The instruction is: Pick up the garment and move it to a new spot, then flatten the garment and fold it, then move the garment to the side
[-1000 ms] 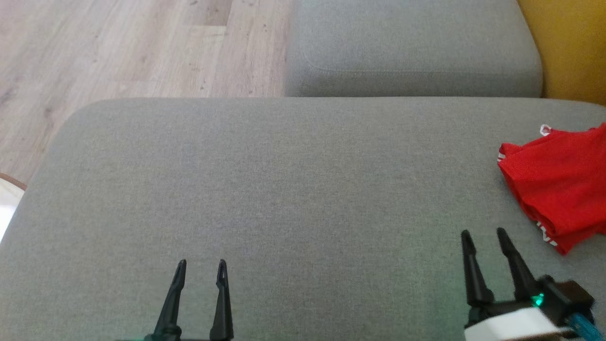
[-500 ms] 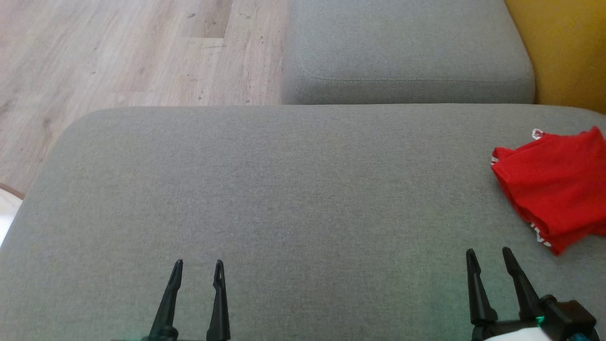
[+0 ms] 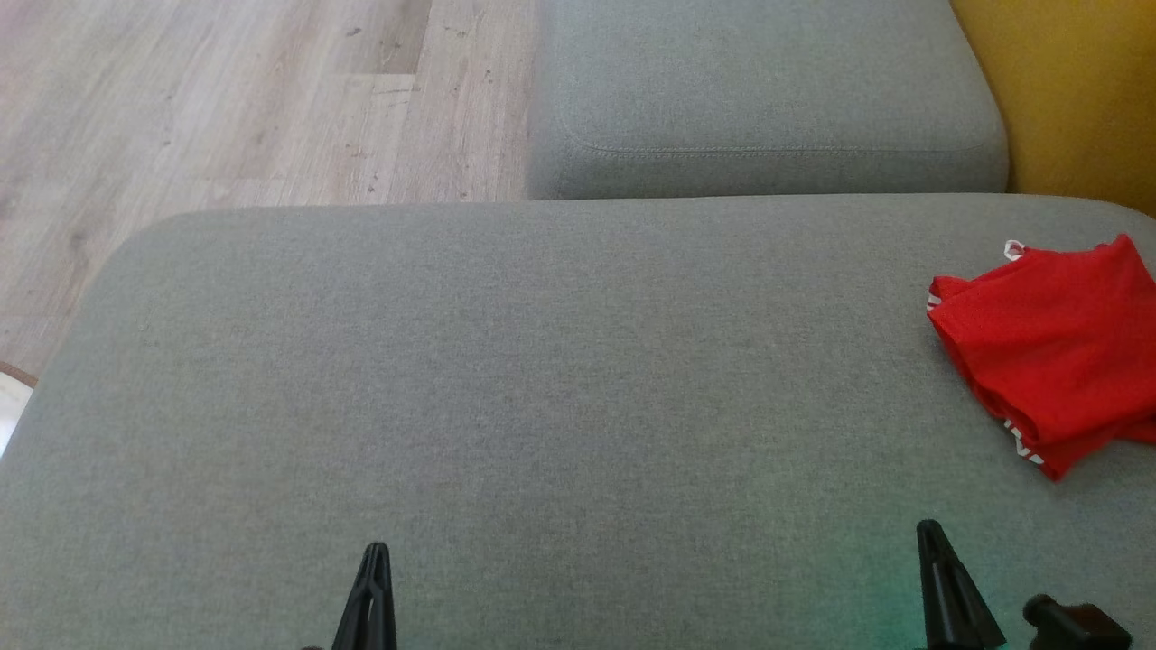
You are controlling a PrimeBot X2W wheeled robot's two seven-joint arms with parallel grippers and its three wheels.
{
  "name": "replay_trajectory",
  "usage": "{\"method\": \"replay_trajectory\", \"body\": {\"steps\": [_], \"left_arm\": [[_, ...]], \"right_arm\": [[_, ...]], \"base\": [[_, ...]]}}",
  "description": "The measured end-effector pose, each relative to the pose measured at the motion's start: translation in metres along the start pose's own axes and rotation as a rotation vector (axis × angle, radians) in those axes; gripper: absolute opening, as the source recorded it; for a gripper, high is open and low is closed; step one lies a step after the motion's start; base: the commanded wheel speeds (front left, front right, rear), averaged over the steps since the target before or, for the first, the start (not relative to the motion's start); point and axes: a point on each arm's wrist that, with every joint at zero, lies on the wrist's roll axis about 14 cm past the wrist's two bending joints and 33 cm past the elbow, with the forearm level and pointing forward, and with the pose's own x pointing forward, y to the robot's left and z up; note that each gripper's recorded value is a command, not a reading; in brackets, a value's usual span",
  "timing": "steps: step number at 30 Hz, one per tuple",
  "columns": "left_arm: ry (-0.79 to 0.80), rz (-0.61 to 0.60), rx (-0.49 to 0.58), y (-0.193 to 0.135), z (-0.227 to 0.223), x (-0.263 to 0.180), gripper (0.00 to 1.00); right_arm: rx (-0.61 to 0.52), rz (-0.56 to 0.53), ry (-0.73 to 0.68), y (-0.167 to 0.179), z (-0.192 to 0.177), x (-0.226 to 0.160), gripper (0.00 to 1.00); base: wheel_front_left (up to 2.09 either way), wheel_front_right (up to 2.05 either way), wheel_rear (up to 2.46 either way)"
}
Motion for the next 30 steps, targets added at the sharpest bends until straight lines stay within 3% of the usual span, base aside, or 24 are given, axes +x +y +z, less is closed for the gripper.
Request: {"method": "replay_trajectory", "body": {"steps": [30], "left_arm": [[0.078, 0.044, -0.348, 0.016, -0.008, 0.022, 0.0]], "right_arm": [[0.346, -0.089, -0.019, -0.019, 0.008, 0.013, 0.0]], "base": [[0.0, 0.0, 0.0]]}}
